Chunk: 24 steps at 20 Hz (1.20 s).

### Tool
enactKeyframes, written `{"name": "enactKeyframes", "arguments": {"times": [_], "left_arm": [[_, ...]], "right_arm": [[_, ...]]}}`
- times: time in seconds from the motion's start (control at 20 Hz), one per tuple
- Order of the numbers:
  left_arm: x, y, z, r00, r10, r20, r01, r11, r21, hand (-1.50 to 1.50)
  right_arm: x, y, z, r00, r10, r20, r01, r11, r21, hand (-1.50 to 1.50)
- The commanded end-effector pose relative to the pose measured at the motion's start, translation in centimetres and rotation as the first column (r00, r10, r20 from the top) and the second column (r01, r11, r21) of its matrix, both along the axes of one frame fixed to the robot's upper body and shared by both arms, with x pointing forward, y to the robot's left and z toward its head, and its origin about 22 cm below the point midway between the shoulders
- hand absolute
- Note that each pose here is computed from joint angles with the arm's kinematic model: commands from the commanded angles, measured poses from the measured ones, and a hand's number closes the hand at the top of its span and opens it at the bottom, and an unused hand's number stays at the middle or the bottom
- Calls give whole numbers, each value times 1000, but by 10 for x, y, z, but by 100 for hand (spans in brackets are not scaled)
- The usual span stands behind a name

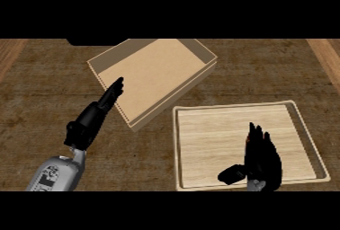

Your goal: Pick the sweet potato from the tray and place it in the cardboard box

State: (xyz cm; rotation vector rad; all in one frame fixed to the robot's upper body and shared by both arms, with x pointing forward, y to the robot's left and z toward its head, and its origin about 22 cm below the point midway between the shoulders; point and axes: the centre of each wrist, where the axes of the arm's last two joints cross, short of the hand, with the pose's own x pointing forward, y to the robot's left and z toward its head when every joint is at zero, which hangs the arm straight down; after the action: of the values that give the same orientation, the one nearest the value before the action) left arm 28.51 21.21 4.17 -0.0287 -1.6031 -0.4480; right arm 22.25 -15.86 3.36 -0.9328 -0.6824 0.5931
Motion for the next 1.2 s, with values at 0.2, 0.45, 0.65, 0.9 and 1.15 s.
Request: {"name": "enactKeyframes", "arguments": {"times": [0.2, 0.45, 0.65, 0.9, 1.15], "left_arm": [[4, -5, -4, 1000, -5, -3, 5, 1000, -15, 0], [-15, -14, -1, 1000, -23, 2, 23, 1000, -6, 0], [-16, -7, -5, 1000, 5, 25, -6, 1000, 18, 0], [3, -12, 5, 998, -67, 4, 67, 998, -6, 0], [6, -31, 9, 990, -138, 19, 138, 990, -6, 0]], "right_arm": [[6, 8, -12, 995, -67, -78, 63, 996, -56, -150], [10, -4, -26, 996, -46, -82, 44, 999, -26, 150], [9, -4, -20, 998, -1, -68, -5, 996, -94, 150], [15, 44, 0, 816, 577, 26, -570, 811, -131, 150], [4, 86, 27, 283, 957, 66, -931, 291, -220, 150]]}}
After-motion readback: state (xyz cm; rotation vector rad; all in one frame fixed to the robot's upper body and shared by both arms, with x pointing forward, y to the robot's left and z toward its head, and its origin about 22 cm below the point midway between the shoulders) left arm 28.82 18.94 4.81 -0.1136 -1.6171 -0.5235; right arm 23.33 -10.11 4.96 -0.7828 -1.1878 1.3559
